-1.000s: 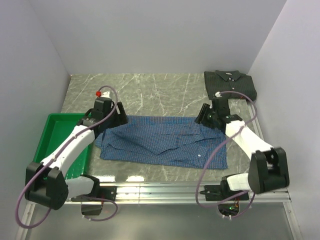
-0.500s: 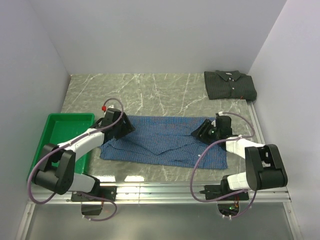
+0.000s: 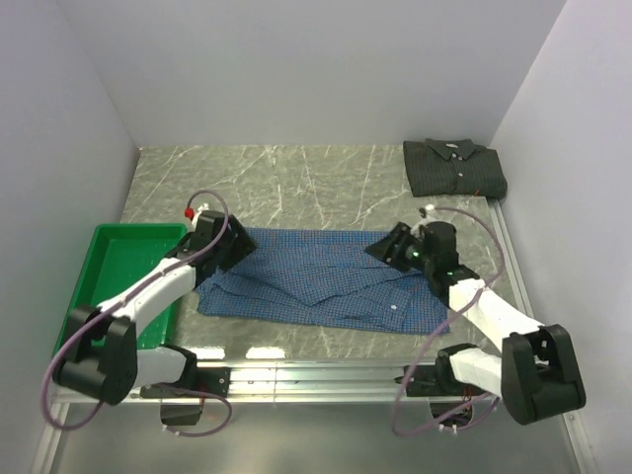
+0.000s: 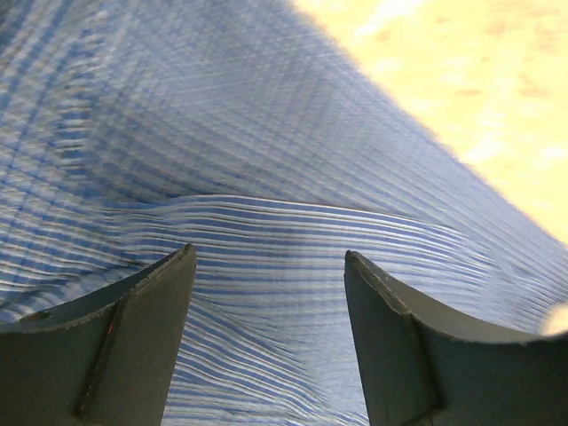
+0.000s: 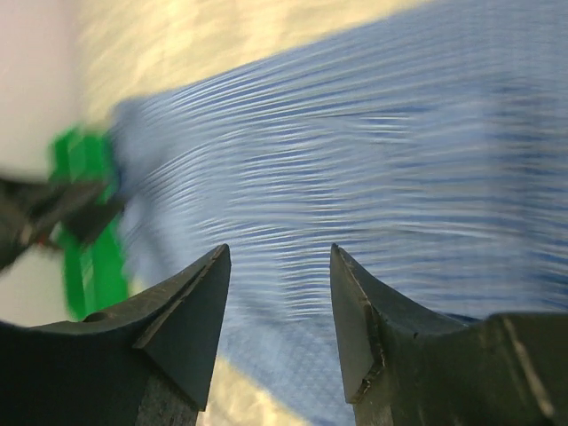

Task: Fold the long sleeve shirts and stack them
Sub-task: Fold the shirt

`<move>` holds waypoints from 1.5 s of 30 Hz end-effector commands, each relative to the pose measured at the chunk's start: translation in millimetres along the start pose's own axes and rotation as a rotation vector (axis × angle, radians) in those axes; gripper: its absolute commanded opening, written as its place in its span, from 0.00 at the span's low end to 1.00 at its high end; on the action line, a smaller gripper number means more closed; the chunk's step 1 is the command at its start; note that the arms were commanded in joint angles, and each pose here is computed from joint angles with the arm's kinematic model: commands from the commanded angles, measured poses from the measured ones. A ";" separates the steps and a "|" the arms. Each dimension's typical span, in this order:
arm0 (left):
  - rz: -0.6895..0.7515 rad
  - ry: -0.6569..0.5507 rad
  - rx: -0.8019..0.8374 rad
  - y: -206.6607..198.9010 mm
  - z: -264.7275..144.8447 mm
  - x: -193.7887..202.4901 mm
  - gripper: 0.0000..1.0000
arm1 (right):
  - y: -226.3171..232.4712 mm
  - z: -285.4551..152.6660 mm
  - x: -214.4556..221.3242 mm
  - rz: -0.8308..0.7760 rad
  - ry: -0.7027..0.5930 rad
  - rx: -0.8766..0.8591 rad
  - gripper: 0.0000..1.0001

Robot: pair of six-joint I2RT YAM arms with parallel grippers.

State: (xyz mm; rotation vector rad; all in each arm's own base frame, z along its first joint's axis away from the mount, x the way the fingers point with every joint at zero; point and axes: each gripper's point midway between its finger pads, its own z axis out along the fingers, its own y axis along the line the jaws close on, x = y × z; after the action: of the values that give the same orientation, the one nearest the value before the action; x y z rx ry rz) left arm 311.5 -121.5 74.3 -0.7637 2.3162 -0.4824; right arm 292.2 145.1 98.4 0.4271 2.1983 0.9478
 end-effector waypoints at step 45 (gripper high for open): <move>-0.048 -0.021 -0.037 -21.8 109.8 -48.2 0.59 | 59.4 48.3 186.7 -0.131 0.633 -0.220 0.58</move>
State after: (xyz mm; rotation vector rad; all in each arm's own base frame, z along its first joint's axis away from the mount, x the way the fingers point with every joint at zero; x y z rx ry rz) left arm 408.3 -132.3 35.9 -0.8843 2.2690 -0.5477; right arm 198.6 329.8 35.6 -0.1169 2.5623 1.4983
